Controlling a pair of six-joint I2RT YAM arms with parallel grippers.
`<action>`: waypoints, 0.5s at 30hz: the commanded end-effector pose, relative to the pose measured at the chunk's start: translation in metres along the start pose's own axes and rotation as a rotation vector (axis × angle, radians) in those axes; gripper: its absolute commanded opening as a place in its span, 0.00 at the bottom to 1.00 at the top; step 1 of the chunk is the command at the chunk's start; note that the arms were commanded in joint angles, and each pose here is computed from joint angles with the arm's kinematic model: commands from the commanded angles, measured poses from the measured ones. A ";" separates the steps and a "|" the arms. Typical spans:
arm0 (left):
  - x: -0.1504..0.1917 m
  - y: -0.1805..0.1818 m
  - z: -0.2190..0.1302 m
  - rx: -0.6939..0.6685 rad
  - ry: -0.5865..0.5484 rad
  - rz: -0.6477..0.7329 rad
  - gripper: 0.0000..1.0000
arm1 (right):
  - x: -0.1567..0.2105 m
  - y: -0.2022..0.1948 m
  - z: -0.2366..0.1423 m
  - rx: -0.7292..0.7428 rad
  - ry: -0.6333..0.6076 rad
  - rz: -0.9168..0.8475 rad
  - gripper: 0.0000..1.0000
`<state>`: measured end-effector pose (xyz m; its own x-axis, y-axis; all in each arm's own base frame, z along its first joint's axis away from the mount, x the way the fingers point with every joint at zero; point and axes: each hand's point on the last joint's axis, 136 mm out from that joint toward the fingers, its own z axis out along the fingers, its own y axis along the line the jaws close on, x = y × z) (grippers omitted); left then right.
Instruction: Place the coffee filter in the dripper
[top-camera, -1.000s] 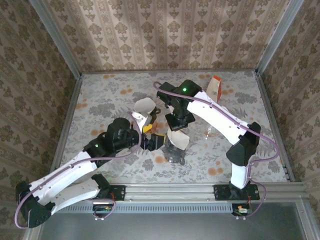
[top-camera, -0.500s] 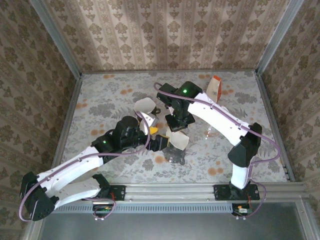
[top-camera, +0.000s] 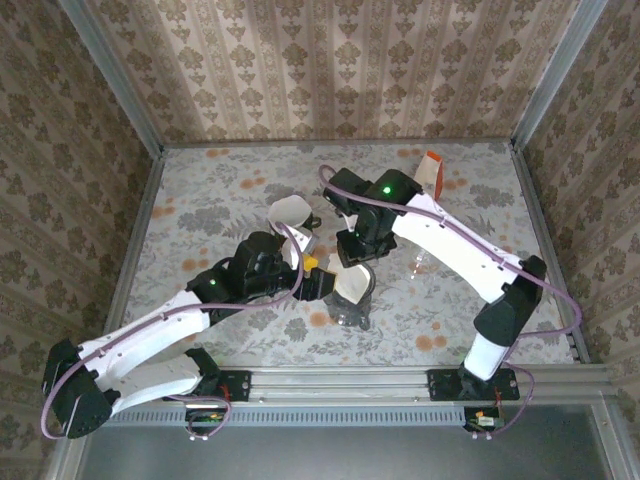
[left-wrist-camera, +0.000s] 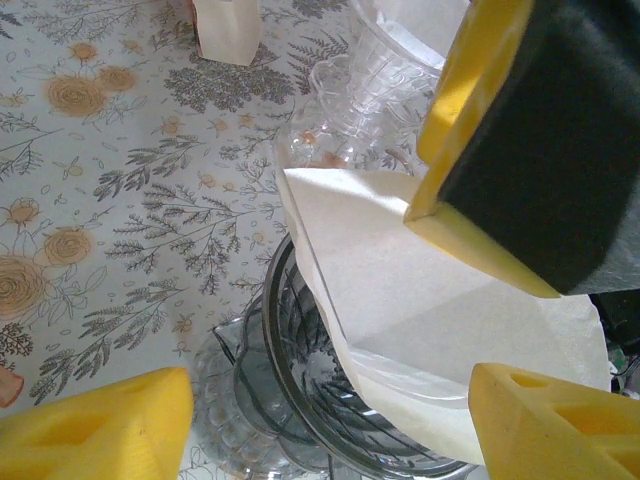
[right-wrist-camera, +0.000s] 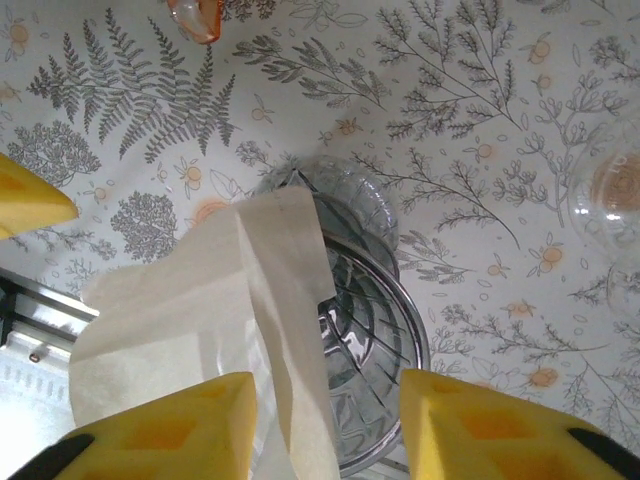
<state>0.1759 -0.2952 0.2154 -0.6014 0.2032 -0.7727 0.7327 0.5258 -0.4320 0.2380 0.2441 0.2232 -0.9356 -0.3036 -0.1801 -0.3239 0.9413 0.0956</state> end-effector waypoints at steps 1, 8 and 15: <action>-0.007 -0.001 -0.003 0.000 -0.011 -0.030 0.74 | 0.000 -0.004 -0.009 -0.005 -0.070 -0.006 0.48; -0.010 -0.001 -0.003 -0.009 -0.010 -0.046 0.74 | 0.004 0.001 -0.007 -0.070 -0.162 -0.039 0.50; -0.012 -0.001 -0.003 -0.019 -0.006 -0.050 0.74 | 0.005 0.006 -0.007 -0.099 -0.215 -0.070 0.45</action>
<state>0.1764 -0.2948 0.2110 -0.6388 0.2025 -0.7422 0.7029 0.5460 -0.4560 0.2275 0.2431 0.2209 -0.8910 -0.3145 -0.3274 -0.3798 0.9115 0.1580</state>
